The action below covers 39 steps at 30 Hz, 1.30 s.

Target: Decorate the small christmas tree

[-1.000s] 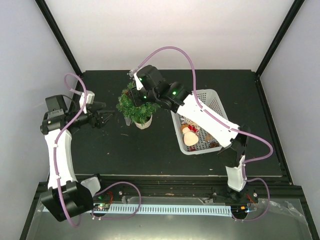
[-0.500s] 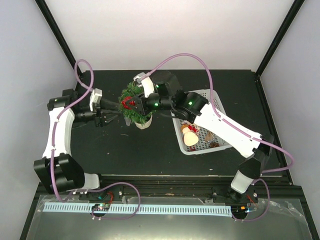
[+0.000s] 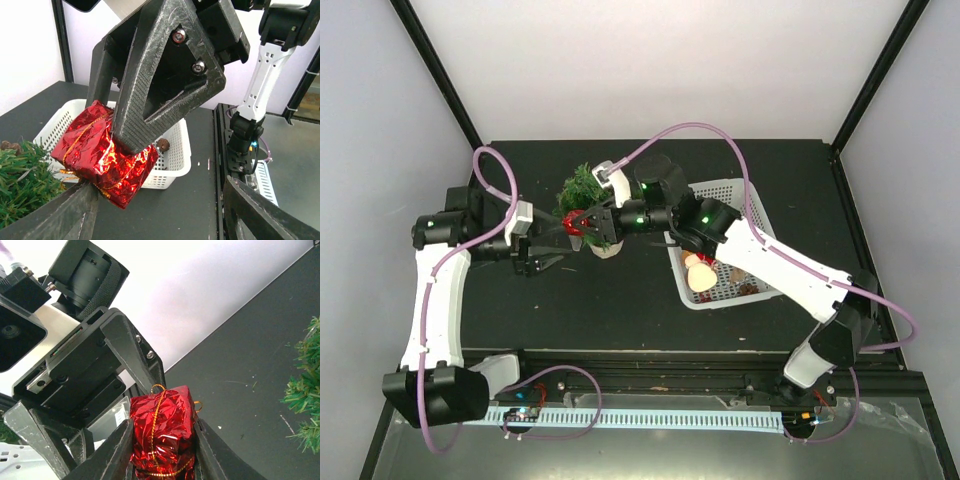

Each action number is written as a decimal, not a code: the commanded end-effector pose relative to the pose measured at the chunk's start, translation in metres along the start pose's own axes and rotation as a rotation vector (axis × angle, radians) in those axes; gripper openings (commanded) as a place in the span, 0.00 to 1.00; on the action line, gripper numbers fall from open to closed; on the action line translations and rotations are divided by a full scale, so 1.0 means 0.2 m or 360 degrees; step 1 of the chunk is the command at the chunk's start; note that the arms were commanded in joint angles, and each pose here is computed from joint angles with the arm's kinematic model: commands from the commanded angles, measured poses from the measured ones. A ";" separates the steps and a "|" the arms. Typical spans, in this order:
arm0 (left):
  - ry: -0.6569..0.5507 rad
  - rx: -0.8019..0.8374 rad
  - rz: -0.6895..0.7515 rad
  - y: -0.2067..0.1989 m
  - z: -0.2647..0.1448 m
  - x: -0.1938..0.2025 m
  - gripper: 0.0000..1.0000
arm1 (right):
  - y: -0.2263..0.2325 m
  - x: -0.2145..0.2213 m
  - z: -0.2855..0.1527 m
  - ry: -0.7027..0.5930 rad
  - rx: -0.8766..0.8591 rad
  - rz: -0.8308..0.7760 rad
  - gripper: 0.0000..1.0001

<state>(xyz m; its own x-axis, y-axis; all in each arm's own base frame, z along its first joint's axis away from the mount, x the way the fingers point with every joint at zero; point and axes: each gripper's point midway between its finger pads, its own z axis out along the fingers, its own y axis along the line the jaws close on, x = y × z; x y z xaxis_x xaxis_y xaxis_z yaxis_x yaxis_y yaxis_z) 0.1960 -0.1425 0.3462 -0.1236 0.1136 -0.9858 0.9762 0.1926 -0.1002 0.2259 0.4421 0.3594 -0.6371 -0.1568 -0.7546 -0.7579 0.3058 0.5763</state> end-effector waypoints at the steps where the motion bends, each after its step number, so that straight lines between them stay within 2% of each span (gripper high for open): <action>1: -0.0064 0.0029 0.0093 -0.04 0.02 -0.04 0.69 | 0.10 -0.05 -0.06 -0.0071 -0.0127 0.0007 0.30; 22: -0.0004 -0.0108 0.0110 0.05 0.05 -0.03 0.44 | 0.10 0.01 -0.05 -0.0024 -0.0165 0.0043 0.30; 25: -0.0004 -0.0110 0.0107 0.06 0.05 -0.03 0.31 | 0.09 0.02 -0.04 -0.0016 -0.0162 0.0046 0.30; 28: 0.0007 -0.0122 0.0101 0.06 0.04 -0.03 0.06 | 0.08 0.02 -0.04 -0.0014 -0.0154 0.0041 0.30; 29: 0.0010 -0.0127 0.0101 0.06 0.04 -0.03 0.02 | 0.08 0.02 -0.04 -0.0013 -0.0153 0.0042 0.30; 32: 0.0016 -0.0132 0.0099 0.07 0.04 -0.02 0.01 | 0.08 0.02 -0.04 -0.0014 -0.0153 0.0042 0.31; 36: 0.0031 -0.0148 0.0090 0.08 0.04 0.00 0.02 | 0.08 0.02 -0.04 -0.0015 -0.0149 0.0035 0.37; 39: 0.0049 -0.0167 0.0090 0.09 0.04 0.01 0.02 | 0.07 0.00 -0.07 -0.0044 -0.0097 0.0009 0.54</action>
<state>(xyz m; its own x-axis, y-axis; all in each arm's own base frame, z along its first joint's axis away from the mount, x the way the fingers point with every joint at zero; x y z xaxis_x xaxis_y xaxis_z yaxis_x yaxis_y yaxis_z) 0.2131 -0.1468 0.3427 -0.0917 0.1466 -0.9849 0.9572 0.2855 -0.0466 0.2171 0.4399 0.3620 -0.6668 -0.1382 -0.7323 -0.7389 0.2505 0.6255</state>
